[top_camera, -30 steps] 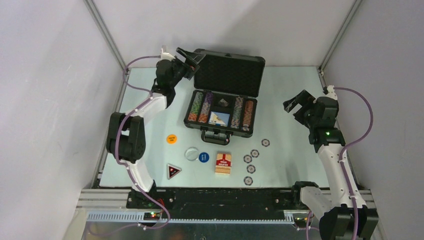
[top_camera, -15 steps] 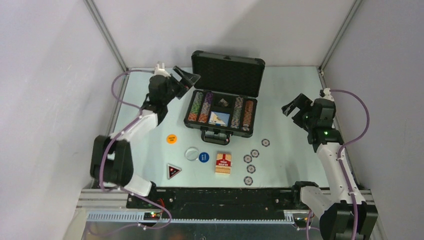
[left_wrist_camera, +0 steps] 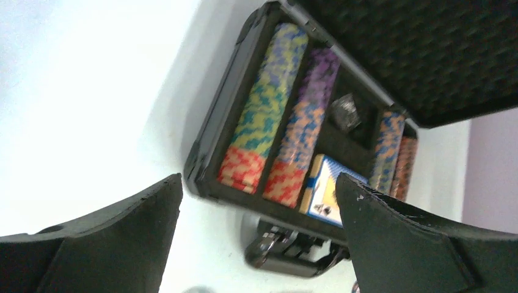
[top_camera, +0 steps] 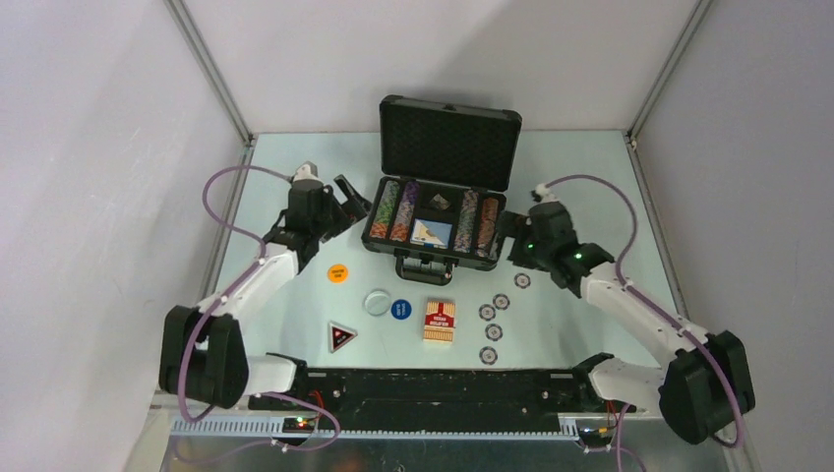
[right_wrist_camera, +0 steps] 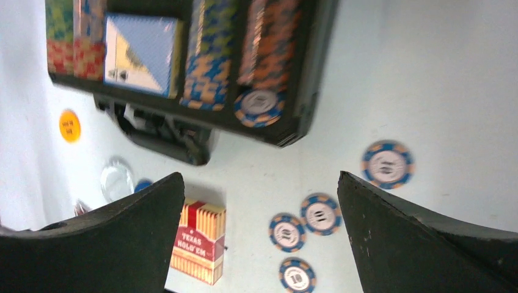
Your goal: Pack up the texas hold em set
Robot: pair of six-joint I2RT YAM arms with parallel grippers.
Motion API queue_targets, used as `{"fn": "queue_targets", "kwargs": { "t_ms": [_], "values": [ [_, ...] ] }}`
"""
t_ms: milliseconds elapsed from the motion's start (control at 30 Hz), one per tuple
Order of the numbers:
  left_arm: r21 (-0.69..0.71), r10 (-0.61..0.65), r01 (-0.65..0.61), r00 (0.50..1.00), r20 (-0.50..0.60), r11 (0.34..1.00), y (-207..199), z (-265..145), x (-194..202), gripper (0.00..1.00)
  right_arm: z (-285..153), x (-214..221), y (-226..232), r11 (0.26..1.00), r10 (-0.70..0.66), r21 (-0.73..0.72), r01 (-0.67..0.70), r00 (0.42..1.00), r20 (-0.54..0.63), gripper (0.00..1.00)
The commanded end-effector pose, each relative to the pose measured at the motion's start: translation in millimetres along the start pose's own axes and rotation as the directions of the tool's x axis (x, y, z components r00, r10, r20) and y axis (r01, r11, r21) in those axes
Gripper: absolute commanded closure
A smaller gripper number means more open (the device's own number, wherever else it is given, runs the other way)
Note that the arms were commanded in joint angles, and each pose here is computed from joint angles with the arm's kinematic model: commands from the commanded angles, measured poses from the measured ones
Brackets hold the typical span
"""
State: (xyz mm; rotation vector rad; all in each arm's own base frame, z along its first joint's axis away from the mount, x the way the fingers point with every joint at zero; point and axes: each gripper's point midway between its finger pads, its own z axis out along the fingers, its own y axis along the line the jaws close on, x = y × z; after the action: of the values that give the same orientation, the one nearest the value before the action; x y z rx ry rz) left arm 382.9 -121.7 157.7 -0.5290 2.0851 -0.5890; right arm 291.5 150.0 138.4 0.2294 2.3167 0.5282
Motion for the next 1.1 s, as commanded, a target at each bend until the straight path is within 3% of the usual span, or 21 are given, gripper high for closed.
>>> {"fn": "queue_targets", "kwargs": {
  "t_ms": [0,167,400,733,1067],
  "values": [
    [0.003,0.072,-0.072,0.995,0.066,0.997,-6,-43,-19,0.00,15,25,31,1.000,-0.007,0.002,0.007,1.000,-0.007,0.00],
    [-0.013,0.144,-0.144,0.986,0.081,0.990,-5,-90,-26,0.00,33,63,63,1.000,0.015,0.007,-0.014,0.998,-0.061,0.01],
    [-0.023,0.272,-0.271,0.960,0.060,0.962,0,-126,-25,0.00,60,78,66,0.967,-0.088,0.236,0.101,0.994,-0.066,0.01],
    [0.037,0.331,-0.331,0.944,0.011,0.943,1,-127,-7,0.00,77,86,76,0.934,-0.094,0.343,0.100,0.995,-0.033,0.00],
    [0.062,0.328,-0.328,0.945,0.018,0.942,1,-133,-2,0.00,91,95,52,0.833,-0.181,0.521,0.186,0.982,-0.061,0.01]
  ]
}}
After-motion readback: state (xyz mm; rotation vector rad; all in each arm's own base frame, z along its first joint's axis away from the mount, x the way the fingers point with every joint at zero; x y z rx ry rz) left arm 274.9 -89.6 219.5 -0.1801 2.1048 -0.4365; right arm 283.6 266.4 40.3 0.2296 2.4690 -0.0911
